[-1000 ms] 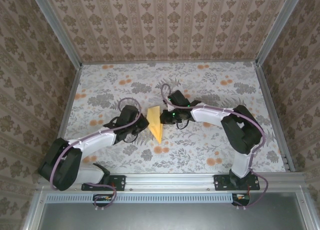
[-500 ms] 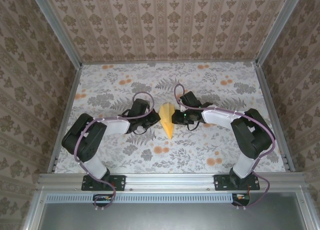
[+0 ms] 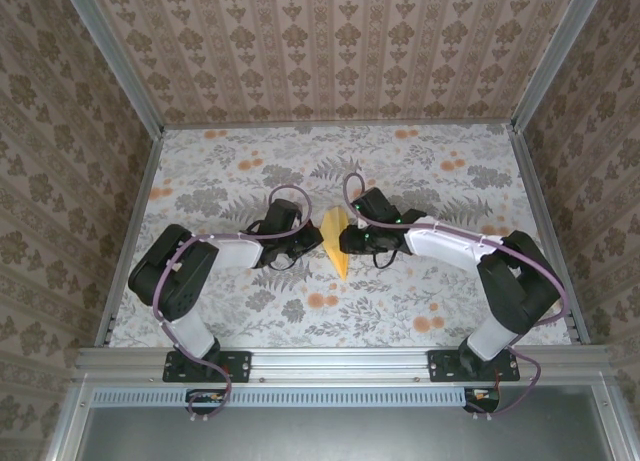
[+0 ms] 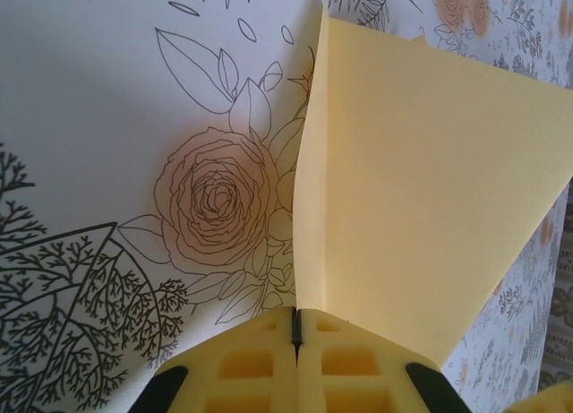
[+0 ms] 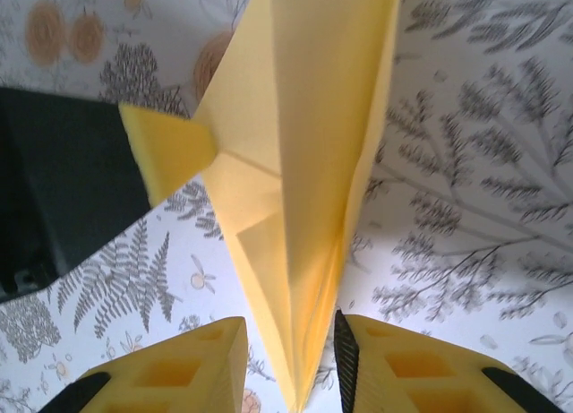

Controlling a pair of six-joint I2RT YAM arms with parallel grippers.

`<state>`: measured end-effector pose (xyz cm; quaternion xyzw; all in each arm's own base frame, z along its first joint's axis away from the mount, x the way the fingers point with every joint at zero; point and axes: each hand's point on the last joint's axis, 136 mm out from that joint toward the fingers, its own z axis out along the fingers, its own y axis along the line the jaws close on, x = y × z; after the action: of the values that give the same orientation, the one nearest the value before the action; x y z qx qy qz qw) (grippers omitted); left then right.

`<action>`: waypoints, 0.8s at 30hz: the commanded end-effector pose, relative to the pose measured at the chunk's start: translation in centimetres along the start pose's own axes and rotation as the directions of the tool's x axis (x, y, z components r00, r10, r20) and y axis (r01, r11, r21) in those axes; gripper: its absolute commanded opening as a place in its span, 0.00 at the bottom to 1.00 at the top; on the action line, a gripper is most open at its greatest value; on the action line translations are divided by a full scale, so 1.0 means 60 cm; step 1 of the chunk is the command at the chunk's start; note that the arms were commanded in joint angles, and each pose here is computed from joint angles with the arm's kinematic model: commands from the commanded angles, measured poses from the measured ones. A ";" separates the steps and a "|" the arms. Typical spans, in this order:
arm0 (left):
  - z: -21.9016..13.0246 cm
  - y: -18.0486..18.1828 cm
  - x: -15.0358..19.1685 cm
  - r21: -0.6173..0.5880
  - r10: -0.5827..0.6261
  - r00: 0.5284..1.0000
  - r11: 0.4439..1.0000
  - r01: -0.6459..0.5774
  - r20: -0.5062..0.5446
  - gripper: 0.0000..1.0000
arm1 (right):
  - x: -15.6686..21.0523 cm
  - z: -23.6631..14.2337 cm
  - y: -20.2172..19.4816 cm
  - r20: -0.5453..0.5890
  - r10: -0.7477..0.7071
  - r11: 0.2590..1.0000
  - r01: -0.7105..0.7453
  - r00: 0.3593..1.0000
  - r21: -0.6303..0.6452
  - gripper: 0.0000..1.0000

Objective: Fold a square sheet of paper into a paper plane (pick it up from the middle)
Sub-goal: Move a paper plane to the center of the table.

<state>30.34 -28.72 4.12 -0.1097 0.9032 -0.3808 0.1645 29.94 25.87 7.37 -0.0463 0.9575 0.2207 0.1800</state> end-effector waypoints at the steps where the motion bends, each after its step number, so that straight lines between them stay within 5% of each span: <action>1: -0.003 -0.018 0.001 0.036 0.022 1.000 0.999 -0.022 0.002 0.00 | 0.024 0.003 -0.016 -0.047 0.045 0.995 -0.041 0.998 0.090 0.33; 24: -0.001 -0.016 0.006 0.040 0.014 1.000 0.999 -0.013 -0.009 0.00 | 0.049 0.061 0.004 -0.143 0.037 0.995 -0.023 0.989 0.095 0.30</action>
<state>30.39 -29.00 4.39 -0.1060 0.9005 -0.3876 0.1663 28.49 27.76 3.73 -0.0398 0.9736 0.1906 0.1189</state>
